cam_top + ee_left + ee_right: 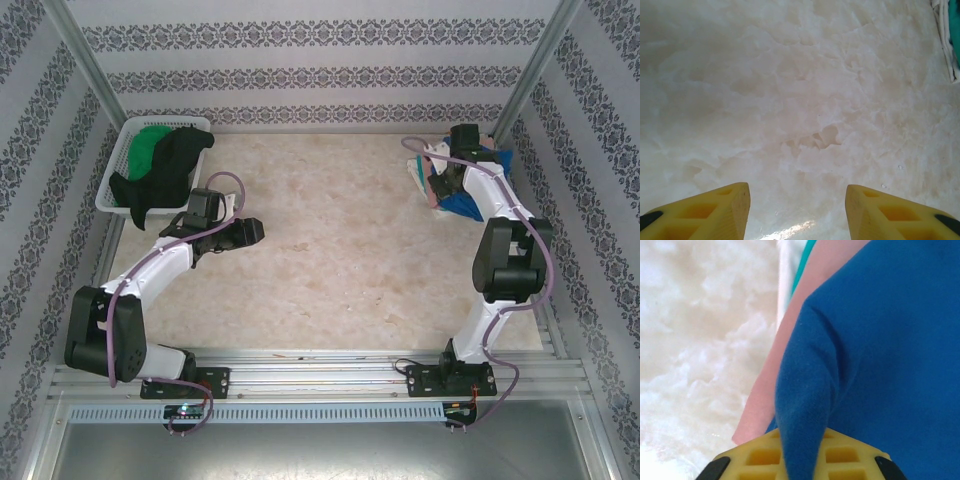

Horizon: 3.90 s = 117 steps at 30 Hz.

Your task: Fold and stack the t-shirts

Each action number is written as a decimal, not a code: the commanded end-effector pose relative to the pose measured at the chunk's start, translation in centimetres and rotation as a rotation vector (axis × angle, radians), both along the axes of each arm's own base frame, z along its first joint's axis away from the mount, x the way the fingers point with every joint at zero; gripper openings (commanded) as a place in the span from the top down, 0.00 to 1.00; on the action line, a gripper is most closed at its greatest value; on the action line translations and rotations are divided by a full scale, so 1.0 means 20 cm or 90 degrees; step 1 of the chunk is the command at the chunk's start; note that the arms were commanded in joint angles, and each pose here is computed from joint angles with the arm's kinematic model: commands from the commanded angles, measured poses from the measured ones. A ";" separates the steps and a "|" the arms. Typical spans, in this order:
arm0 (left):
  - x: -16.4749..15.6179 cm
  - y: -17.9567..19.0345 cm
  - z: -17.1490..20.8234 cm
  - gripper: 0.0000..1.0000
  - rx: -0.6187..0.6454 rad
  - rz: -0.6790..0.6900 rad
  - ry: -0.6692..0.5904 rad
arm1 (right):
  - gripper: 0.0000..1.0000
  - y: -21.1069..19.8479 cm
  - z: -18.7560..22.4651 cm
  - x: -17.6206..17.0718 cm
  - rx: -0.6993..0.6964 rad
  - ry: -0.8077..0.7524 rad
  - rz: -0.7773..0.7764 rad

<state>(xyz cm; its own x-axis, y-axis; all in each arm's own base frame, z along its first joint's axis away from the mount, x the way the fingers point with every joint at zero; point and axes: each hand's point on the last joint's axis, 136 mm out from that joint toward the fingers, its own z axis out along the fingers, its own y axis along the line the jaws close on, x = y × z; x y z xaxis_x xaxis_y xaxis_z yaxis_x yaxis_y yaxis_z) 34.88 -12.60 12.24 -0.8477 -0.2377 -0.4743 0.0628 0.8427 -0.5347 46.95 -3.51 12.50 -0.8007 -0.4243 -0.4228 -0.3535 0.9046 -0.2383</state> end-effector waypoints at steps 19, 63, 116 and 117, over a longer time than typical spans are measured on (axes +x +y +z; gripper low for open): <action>0.06 0.02 0.05 0.46 0.007 -0.008 -0.022 | 0.24 -0.23 0.31 0.42 0.242 -0.185 -0.428; -0.05 0.12 0.09 0.30 0.037 0.041 -0.039 | 0.02 -0.22 -0.09 0.24 0.228 -0.017 -0.497; 0.15 0.81 -0.13 0.00 0.366 0.301 -0.440 | 0.02 0.08 -0.09 -0.39 0.181 -0.514 -0.267; 0.18 0.79 -0.15 0.00 0.364 0.279 -0.421 | 0.02 0.08 -0.08 -0.39 0.182 -0.518 -0.266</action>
<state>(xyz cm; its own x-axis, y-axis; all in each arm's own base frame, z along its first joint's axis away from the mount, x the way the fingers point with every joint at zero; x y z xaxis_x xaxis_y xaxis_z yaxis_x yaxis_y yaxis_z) 35.75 2.51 5.13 -0.3848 -0.0354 -0.9223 -0.1503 0.9883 0.0248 38.58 -1.80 9.21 -0.3401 0.0131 -0.9403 0.1632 0.9856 -0.0453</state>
